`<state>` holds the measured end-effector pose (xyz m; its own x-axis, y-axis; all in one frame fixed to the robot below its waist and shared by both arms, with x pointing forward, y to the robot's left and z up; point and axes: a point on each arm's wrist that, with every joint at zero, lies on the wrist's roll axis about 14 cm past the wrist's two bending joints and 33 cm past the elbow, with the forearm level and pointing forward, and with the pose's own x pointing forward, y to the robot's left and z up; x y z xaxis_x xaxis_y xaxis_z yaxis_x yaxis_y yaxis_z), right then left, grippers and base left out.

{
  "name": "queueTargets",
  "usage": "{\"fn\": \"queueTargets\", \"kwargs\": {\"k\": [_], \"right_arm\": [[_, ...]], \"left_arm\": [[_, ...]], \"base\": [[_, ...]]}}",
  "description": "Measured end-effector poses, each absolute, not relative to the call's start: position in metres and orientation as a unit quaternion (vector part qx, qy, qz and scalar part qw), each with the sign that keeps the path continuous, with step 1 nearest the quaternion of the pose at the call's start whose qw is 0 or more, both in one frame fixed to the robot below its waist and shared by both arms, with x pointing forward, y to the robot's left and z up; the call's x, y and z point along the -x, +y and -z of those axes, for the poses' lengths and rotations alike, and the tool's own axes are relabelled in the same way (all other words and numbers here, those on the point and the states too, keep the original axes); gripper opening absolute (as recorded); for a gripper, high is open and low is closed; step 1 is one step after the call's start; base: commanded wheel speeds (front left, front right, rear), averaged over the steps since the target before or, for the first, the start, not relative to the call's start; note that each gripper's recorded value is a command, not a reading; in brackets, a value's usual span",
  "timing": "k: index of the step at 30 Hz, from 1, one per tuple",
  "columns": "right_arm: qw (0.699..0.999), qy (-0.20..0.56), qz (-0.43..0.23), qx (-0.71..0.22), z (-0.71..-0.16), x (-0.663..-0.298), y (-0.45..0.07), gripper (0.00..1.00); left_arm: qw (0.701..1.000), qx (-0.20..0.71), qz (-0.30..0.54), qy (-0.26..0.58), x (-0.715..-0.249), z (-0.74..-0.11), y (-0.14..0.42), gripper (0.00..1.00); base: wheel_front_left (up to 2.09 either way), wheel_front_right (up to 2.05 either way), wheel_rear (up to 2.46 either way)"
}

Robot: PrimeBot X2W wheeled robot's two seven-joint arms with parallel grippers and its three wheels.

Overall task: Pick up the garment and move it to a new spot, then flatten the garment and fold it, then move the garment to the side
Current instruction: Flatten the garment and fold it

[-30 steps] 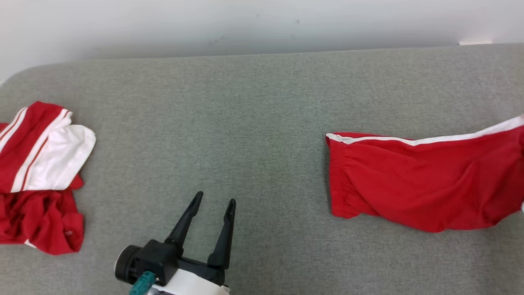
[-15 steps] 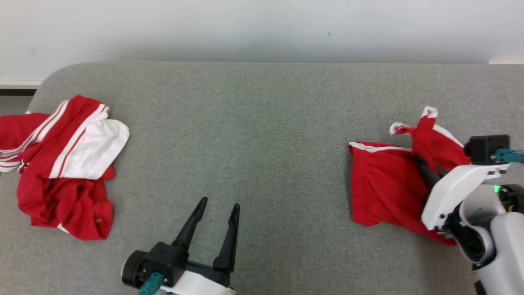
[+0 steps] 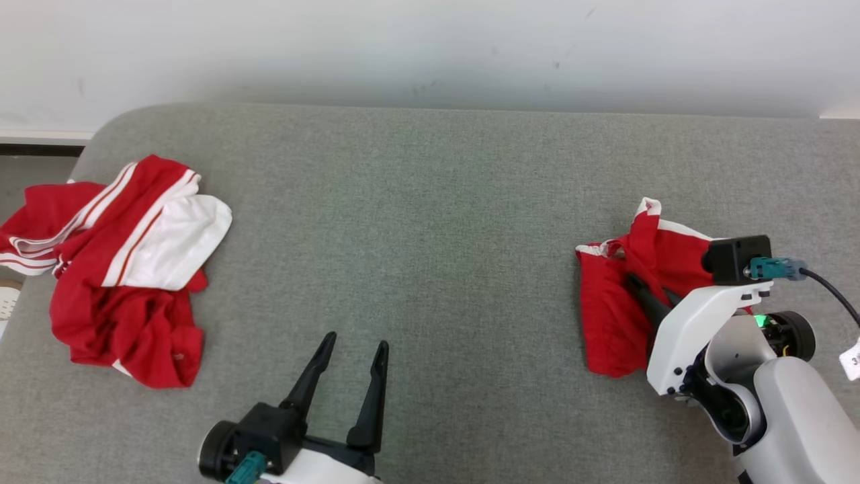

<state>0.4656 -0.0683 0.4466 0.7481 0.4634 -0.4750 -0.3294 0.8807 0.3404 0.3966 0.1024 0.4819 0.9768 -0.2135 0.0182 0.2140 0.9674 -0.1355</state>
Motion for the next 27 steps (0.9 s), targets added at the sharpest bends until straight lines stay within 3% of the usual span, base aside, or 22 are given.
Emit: {"fn": "queueTargets", "kwargs": {"k": [1, 3, 4, 18, 27], "right_arm": [[0.927, 0.283, -0.216, -0.118, -0.447, -0.465, -0.067, 0.04], [0.925, 0.283, -0.226, -0.115, -0.448, -0.462, -0.061, 0.47], [0.923, 0.283, -0.232, -0.115, -0.449, -0.460, -0.057, 1.00], [0.912, 0.232, -0.312, -0.129, -0.481, -0.411, -0.020, 1.00], [0.954, 0.142, -0.251, -0.081, -0.494, -0.389, -0.077, 1.00]], "left_arm": [[0.992, 0.069, 0.107, -0.001, -0.396, -0.482, 0.103, 1.00], [0.992, 0.069, 0.106, -0.001, -0.396, -0.482, 0.104, 1.00], [0.992, 0.069, 0.105, -0.001, -0.395, -0.482, 0.104, 1.00], [0.993, 0.067, 0.096, 0.000, -0.385, -0.482, 0.107, 1.00], [0.995, 0.062, 0.079, -0.015, -0.373, -0.493, 0.117, 1.00]], "base": [[0.00, 0.00, 0.00], [0.00, 0.00, 0.00], [0.00, 0.00, 0.00], [0.00, 0.00, 0.00], [0.00, 0.00, 0.00]]}}
